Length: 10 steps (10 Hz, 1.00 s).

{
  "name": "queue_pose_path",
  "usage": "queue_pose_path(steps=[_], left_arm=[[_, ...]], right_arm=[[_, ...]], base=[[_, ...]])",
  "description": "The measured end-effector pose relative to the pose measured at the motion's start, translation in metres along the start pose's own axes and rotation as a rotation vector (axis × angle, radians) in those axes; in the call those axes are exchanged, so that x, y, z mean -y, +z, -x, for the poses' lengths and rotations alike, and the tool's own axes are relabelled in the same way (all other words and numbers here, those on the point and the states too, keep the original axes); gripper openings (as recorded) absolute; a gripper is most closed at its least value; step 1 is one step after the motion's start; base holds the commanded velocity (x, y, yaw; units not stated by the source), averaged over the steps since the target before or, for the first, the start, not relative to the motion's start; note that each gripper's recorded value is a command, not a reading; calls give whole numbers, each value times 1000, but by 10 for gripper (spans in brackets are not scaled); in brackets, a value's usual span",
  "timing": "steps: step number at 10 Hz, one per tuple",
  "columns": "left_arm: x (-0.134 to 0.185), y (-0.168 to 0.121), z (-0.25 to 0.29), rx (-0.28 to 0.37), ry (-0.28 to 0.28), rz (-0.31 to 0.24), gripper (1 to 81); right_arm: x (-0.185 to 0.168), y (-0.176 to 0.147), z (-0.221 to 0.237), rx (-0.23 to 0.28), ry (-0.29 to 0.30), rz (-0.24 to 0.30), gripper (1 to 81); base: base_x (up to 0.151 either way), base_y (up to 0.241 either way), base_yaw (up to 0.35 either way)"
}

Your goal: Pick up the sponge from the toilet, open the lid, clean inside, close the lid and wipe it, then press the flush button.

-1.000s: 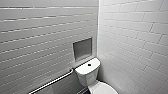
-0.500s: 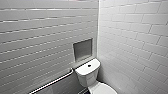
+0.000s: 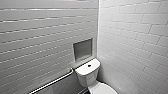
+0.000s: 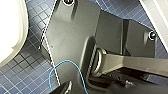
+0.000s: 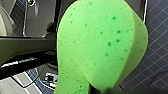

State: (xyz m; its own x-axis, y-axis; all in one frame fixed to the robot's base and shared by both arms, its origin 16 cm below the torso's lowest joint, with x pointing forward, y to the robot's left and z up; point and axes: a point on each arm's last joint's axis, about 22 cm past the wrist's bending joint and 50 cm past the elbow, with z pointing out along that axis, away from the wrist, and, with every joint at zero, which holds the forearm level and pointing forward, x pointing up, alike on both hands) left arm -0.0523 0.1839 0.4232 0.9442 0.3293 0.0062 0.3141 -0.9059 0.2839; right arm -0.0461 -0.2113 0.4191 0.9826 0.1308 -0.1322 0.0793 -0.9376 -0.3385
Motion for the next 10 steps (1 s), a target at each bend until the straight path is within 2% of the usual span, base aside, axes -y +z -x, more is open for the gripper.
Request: queue_pose_path(steps=[2, 4, 5, 6, 10], left_arm=[[6, -1, 3, 3, -2, -8, 811], [6, -1, 2, 1, -2, -8, 811], [5, -1, 2, 0, -2, -6, 811], [5, -1, 2, 1, -2, -6, 811], [5, -1, 2, 1, -2, -7, 811]], right_arm=[[15, 13, -29, 13, -32, 21, 10], [57, 25, -20, 62, -45, -14, 10], [57, 26, -19, 72, -60, -10, 10], [46, 24, -20, 73, -108, 9, 10], [52, 25, -14, 83, -111, 1, 10]], base=[[0, 0, 0], [0, 0, 0], [0, 0, 0], [0, 0, 0], [0, 0, 0]])
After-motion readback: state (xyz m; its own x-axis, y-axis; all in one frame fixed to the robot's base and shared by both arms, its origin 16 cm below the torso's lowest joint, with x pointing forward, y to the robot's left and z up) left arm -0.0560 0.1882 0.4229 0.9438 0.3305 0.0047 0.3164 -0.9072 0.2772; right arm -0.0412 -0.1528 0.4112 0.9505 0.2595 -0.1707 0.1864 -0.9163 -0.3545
